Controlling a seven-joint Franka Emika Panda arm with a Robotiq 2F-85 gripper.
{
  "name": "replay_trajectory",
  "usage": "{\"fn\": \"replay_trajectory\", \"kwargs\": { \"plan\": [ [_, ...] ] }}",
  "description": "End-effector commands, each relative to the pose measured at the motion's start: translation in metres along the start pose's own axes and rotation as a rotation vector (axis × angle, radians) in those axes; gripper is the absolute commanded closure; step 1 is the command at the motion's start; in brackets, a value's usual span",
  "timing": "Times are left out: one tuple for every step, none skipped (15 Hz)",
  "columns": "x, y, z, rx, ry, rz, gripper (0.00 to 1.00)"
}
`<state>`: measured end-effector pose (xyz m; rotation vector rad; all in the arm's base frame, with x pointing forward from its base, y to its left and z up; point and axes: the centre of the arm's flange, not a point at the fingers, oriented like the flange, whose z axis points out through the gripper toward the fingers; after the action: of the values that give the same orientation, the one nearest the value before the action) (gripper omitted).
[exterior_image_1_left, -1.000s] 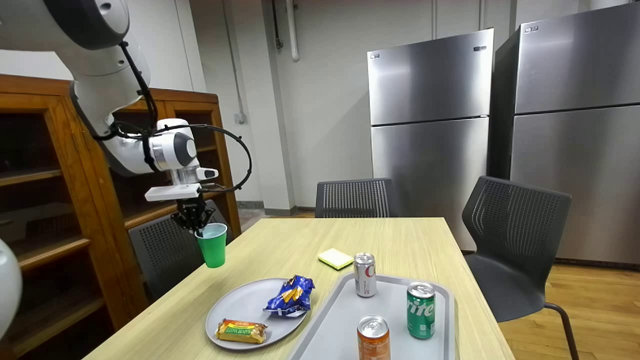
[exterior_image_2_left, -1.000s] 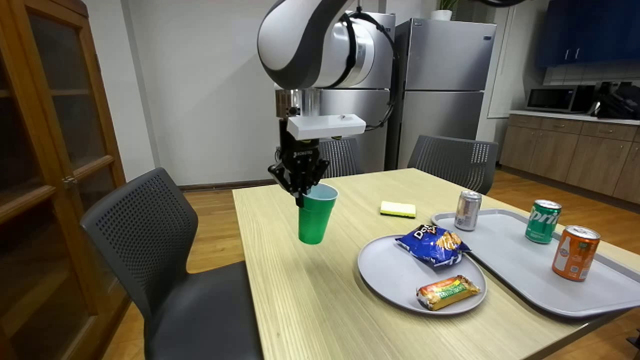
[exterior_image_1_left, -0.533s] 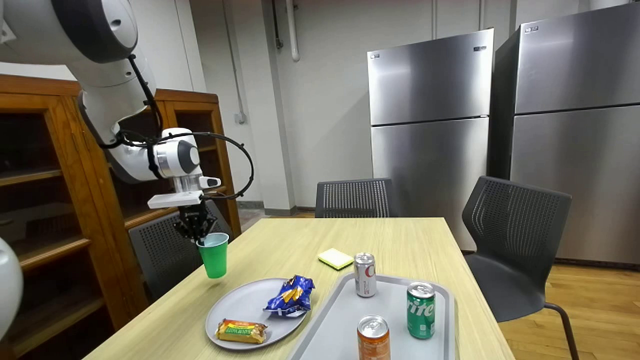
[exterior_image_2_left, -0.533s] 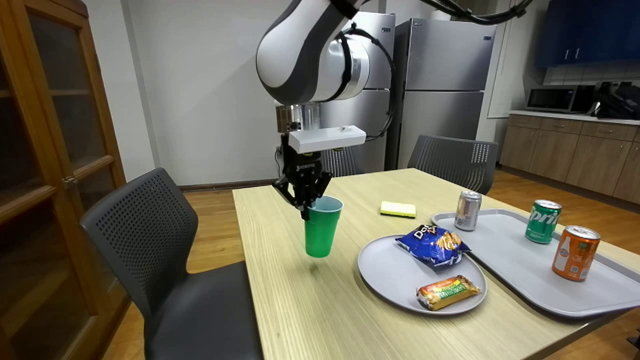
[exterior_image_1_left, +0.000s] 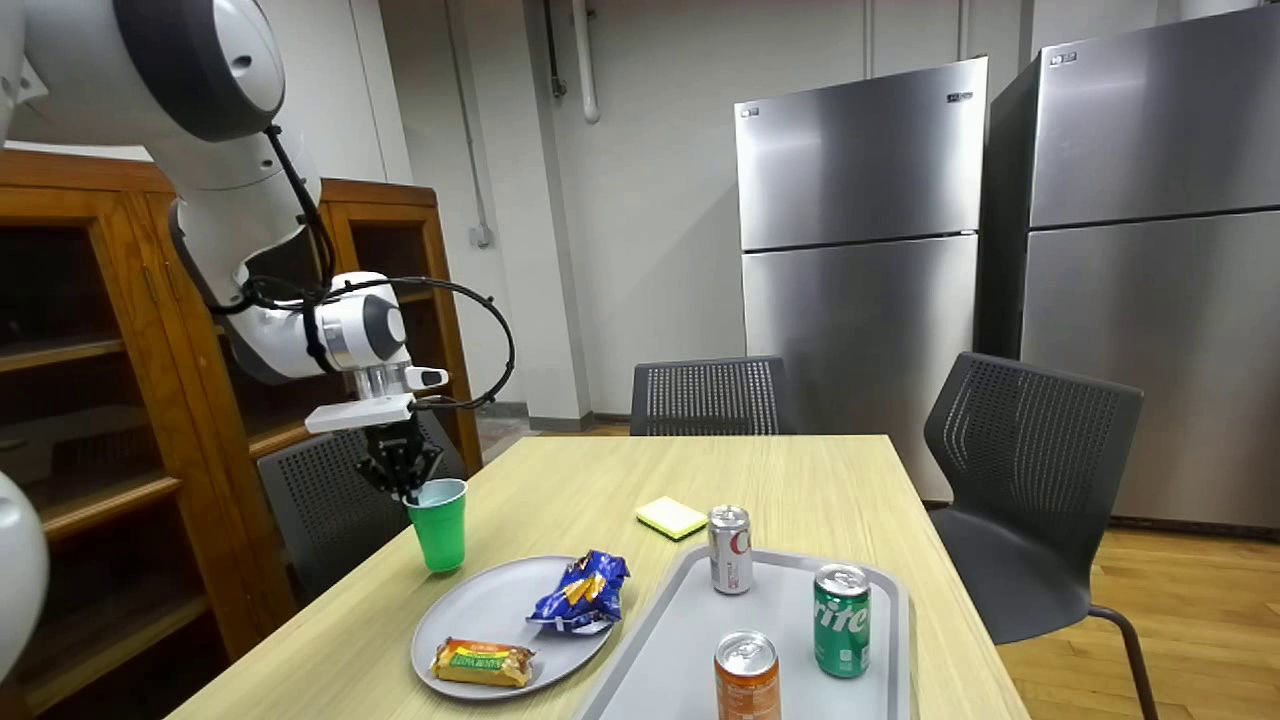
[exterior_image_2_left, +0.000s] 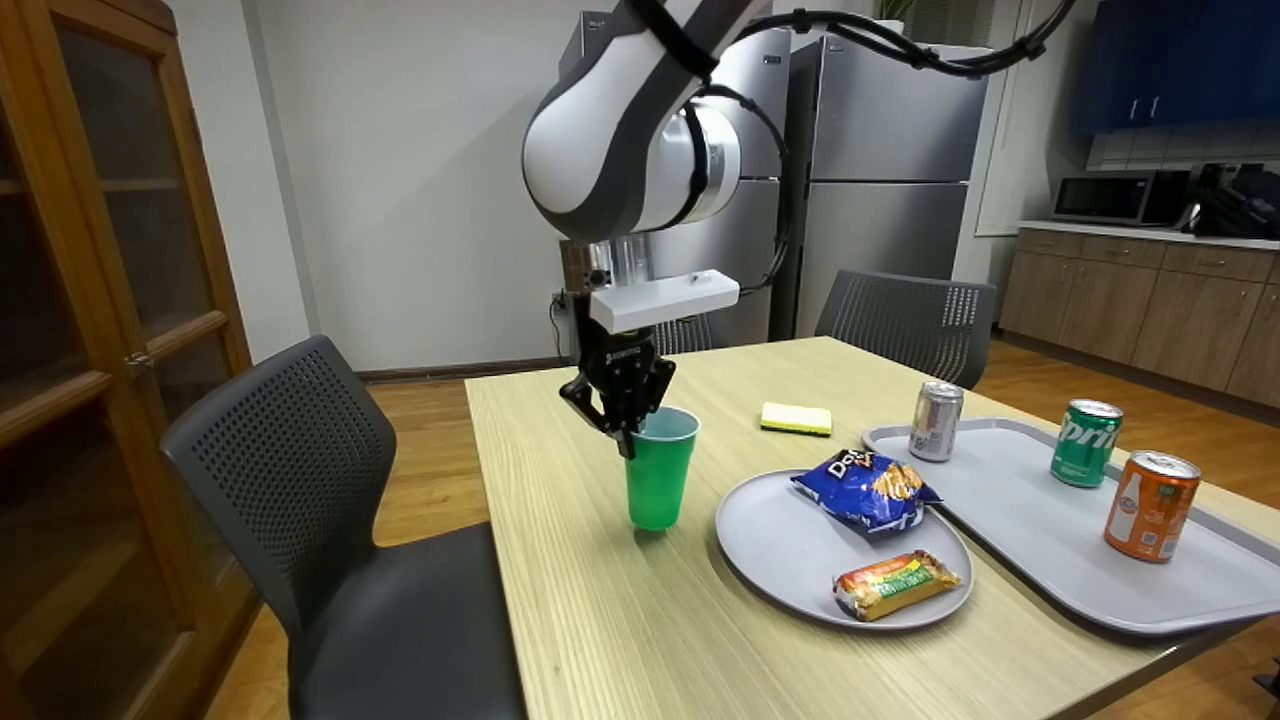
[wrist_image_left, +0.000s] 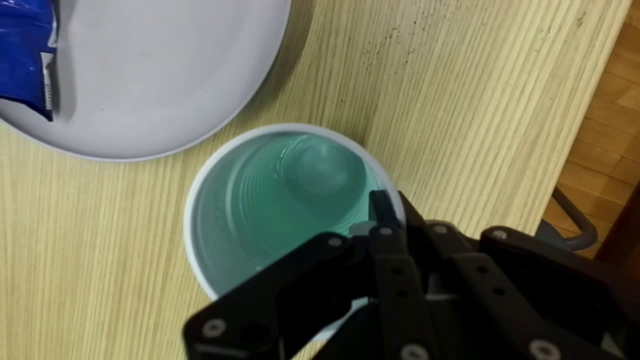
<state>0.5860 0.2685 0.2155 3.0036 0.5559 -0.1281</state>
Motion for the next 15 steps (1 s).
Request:
{"fn": "replay_trajectory", "kwargs": {
  "plan": [
    [0.007,-0.002,0.003,-0.041,-0.006,-0.004,0.99],
    [0.007,-0.002,0.004,-0.044,-0.007,-0.006,0.99],
    [0.006,-0.002,0.005,-0.046,-0.010,-0.009,0.99],
    [0.006,-0.002,0.006,-0.047,-0.012,-0.010,0.99],
    [0.006,-0.002,0.007,-0.048,-0.014,-0.012,0.99],
    [0.006,-0.002,0.007,-0.047,-0.015,-0.014,0.99],
    [0.005,-0.002,0.008,-0.046,-0.017,-0.015,0.99],
    [0.005,-0.001,0.007,-0.044,-0.021,-0.014,0.71],
    [0.005,-0.001,0.007,-0.045,-0.021,-0.014,0.70],
    [0.005,-0.001,0.007,-0.046,-0.022,-0.015,0.65],
    [0.004,-0.001,0.006,-0.046,-0.021,-0.014,0.56],
    [0.004,0.000,0.004,-0.043,-0.020,-0.014,0.50],
    [0.004,0.000,0.002,-0.040,-0.017,-0.012,0.42],
    [0.003,0.001,-0.002,-0.035,-0.014,-0.011,0.35],
    [0.003,0.001,-0.006,-0.031,-0.010,-0.011,0.27]
  ]
}}
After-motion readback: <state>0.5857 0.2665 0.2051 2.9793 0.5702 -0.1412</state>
